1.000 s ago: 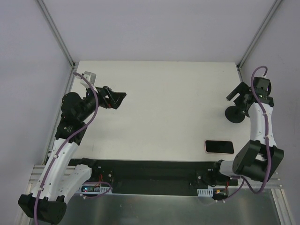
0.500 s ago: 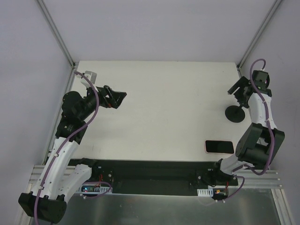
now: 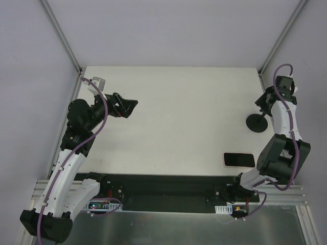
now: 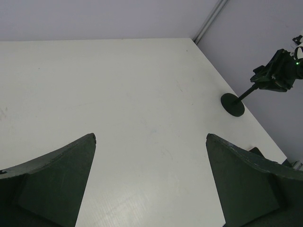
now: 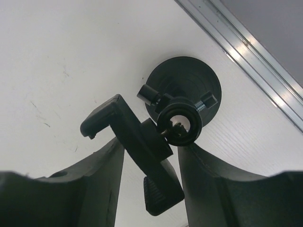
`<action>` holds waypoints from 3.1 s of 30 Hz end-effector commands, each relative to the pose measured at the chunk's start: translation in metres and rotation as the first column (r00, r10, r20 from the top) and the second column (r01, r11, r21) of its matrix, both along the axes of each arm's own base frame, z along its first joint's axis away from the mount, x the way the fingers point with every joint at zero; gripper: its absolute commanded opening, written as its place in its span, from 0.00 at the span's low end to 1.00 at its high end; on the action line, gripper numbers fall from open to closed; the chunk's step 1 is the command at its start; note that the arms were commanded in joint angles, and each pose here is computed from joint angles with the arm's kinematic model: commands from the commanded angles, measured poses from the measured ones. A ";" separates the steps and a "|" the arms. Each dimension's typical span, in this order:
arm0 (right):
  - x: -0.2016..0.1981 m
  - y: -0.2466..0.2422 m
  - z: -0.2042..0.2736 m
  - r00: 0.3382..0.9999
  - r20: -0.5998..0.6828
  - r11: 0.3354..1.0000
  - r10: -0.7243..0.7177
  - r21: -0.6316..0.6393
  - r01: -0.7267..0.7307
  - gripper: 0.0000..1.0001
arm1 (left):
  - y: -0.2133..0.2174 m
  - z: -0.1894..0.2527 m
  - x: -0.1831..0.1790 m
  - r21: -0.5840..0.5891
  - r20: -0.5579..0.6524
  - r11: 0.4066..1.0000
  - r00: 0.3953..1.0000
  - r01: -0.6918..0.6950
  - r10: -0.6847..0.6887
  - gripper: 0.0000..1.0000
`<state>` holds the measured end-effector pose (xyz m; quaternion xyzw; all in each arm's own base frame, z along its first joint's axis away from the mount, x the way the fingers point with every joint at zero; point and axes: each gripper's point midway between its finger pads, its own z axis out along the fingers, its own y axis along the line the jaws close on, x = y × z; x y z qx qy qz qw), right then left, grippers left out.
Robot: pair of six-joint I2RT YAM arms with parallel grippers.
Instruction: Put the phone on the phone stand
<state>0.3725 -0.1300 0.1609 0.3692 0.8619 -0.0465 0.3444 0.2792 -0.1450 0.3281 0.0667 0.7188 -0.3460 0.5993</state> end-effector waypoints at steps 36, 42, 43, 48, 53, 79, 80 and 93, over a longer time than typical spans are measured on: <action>-0.006 0.188 0.045 0.866 0.137 0.870 0.481 -0.197 -0.453 0.01 | -0.008 0.015 0.002 -0.016 0.023 0.999 0.999 0.042 -0.042 0.99; -0.036 0.299 0.040 0.603 0.114 0.613 0.789 -0.190 -0.767 0.01 | -0.010 0.015 0.001 -0.020 0.020 0.998 0.999 0.051 -0.051 0.99; -0.043 0.313 0.038 0.563 0.109 0.573 0.819 -0.180 -0.799 0.01 | -0.010 0.015 0.001 -0.021 0.021 0.998 0.998 0.051 -0.051 0.99; -0.087 0.381 0.025 0.307 0.051 0.311 0.950 -0.149 -0.939 0.01 | -0.010 0.011 0.003 -0.018 0.008 0.999 0.999 0.050 -0.049 0.99; -0.118 0.412 0.023 0.167 0.067 0.174 0.984 -0.106 -0.979 0.01 | -0.012 0.009 0.004 -0.018 -0.001 0.998 0.998 0.058 -0.059 0.99; -0.197 0.418 0.045 0.246 0.518 0.203 0.819 0.140 -0.969 0.96 | -0.125 -0.064 -0.032 -0.254 -0.458 0.742 0.599 0.620 -0.657 0.88; -0.198 0.422 0.048 0.254 0.544 0.197 0.800 0.162 -0.967 0.95 | -0.128 -0.065 -0.036 -0.245 -0.463 0.738 0.593 0.629 -0.659 0.87; -0.156 0.447 0.055 0.603 0.663 0.229 0.443 0.566 -0.792 0.97 | -0.126 -0.072 -0.035 -0.159 -0.488 0.772 0.631 0.615 -0.603 0.91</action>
